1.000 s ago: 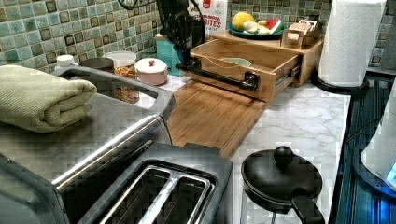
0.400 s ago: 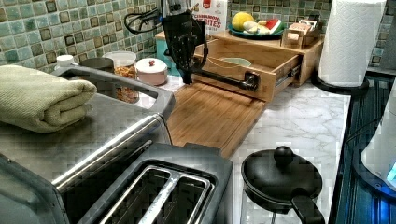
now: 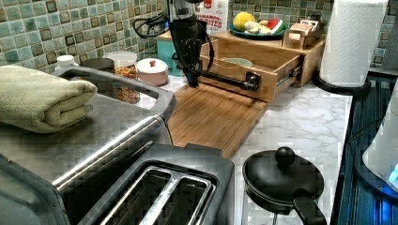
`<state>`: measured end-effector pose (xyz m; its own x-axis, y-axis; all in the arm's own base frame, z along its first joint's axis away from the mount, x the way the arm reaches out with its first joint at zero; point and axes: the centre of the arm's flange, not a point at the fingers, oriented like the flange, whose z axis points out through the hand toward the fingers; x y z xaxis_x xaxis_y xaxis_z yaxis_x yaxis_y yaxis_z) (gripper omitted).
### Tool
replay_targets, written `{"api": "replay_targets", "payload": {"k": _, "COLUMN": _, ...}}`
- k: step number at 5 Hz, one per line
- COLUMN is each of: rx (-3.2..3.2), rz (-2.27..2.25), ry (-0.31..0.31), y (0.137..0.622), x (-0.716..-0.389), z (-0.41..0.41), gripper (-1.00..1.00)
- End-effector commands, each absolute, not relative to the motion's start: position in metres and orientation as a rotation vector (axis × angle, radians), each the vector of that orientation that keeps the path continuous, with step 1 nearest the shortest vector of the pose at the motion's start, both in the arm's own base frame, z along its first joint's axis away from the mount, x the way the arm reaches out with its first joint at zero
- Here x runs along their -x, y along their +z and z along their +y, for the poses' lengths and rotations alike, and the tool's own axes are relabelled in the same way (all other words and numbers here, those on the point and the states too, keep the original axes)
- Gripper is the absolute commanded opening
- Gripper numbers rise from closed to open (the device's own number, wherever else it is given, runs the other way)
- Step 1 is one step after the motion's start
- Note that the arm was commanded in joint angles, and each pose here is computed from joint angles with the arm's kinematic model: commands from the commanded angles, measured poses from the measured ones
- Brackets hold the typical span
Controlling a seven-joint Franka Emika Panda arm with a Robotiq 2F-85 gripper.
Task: Close the drawer.
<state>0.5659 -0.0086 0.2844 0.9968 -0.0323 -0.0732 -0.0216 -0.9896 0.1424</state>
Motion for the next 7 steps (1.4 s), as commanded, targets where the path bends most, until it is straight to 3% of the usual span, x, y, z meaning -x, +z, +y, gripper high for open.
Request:
{"api": "replay_targets", "payload": {"k": 1, "rx": -3.095, "rz": -0.137, "ry": -0.111, "y": 0.305, "x": -0.536, "z": -0.124, "gripper": -1.00}}
{"api": "replay_targets", "payload": {"k": 4, "rx": -3.156, "rz": -0.129, "ry": -0.017, "y": 0.276, "x": -0.506, "z": -0.160, "gripper": -1.00}}
{"api": "replay_targets", "payload": {"k": 5, "rx": -3.137, "rz": -0.074, "ry": -0.091, "y": 0.287, "x": -0.494, "z": -0.183, "gripper": -1.00}}
{"api": "replay_targets", "payload": {"k": 7, "rx": -3.165, "rz": 0.157, "ry": -0.148, "y": 0.291, "x": -0.474, "z": -0.272, "gripper": -1.00}}
